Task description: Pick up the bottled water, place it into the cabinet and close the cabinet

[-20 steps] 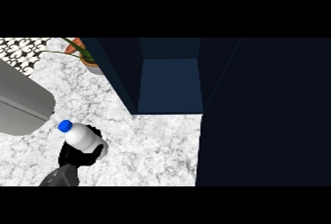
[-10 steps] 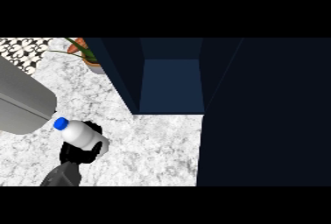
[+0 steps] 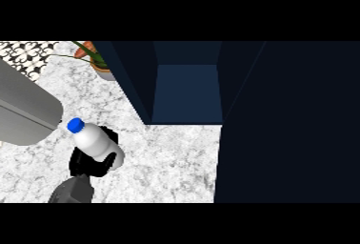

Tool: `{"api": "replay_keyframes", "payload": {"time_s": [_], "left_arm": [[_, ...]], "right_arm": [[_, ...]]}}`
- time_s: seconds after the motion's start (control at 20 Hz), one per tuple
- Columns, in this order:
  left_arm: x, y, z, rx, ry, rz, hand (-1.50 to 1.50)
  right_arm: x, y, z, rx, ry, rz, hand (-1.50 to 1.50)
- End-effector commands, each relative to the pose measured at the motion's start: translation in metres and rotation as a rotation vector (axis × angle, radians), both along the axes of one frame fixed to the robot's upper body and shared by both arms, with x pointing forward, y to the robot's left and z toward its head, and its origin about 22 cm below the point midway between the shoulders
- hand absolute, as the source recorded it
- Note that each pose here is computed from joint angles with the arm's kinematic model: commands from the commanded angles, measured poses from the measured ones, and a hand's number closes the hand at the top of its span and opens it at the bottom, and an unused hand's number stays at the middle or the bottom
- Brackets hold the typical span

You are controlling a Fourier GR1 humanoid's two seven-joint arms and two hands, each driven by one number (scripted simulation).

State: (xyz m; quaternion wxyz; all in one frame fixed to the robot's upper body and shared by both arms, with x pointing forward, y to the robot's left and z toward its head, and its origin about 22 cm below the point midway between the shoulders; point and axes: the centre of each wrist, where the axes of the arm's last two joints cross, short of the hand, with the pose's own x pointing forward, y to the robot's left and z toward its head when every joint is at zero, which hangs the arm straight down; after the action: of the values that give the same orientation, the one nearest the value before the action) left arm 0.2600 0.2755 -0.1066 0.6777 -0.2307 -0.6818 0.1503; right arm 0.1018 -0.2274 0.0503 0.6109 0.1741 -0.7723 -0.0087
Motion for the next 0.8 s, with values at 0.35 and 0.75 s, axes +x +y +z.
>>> {"api": "replay_keyframes", "payload": {"time_s": [0.35, 0.75], "left_arm": [[0.021, -0.076, 0.077, 0.053, -0.104, -0.029, 1.50], [0.044, -0.134, 0.124, 0.150, -0.115, -0.046, 1.50]], "right_arm": [[0.000, 0.013, 0.013, 0.015, 0.025, 0.010, -1.50], [0.006, 0.025, -0.010, 0.017, 0.013, 0.029, -1.50]]}}
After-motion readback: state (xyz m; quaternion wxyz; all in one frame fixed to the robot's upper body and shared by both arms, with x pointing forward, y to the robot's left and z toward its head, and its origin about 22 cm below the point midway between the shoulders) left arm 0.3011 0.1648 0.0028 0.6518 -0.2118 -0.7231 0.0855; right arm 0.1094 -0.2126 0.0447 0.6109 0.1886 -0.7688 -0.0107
